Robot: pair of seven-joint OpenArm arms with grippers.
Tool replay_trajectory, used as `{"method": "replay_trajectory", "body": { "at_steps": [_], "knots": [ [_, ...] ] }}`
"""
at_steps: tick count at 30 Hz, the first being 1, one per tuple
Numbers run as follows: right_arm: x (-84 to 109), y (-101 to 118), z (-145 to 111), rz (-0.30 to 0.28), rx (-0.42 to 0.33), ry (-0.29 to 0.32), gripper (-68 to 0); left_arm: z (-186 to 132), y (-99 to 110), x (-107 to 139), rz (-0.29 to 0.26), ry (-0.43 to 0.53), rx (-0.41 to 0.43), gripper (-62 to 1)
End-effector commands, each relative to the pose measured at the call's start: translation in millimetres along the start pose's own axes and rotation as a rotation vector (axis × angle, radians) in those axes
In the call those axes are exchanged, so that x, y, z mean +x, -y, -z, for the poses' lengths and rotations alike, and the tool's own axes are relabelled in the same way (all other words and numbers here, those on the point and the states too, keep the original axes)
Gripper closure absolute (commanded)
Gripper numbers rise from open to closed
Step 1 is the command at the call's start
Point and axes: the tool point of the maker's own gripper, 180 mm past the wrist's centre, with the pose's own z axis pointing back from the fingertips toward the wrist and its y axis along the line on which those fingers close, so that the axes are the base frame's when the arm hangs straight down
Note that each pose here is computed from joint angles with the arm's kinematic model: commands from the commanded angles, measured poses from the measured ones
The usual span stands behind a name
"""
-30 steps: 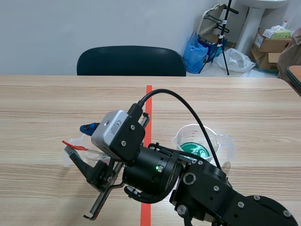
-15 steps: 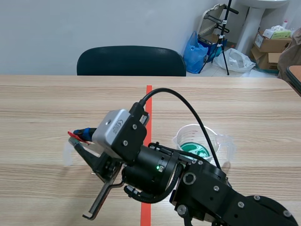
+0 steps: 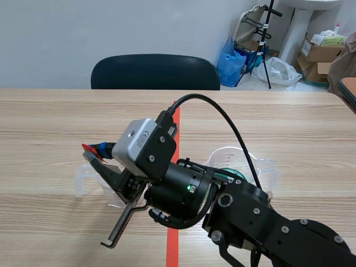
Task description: Do the redox reaction experiment
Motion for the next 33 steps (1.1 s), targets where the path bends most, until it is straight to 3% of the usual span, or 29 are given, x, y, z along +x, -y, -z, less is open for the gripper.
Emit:
{"method": "replay_trajectory", "body": {
  "at_steps": [1,10,15,22,33],
  "knots": [
    [10.3,14.8,0.3,-0.015,-0.031,0.039,-0.6,1.8,0.6,8.5,-0.006,0.032,0.001,-61.5],
    [12.3,19.5,1.8,0.002,-0.002,0.006,-0.6,1.8,0.6,8.6,-0.006,0.033,0.001,-61.5],
    [17.9,28.6,3.8,-0.017,-0.019,-0.006,-0.6,1.8,0.6,8.5,-0.006,0.032,0.001,-61.5],
    [45.2,38.6,6.1,-0.023,-0.030,0.041,-0.6,1.8,0.7,8.4,-0.006,0.032,0.001,-61.5],
    [78.7,46.7,6.4,0.008,-0.037,0.037,-0.6,1.8,0.7,8.4,-0.006,0.032,0.001,-61.5]
  ]
}}
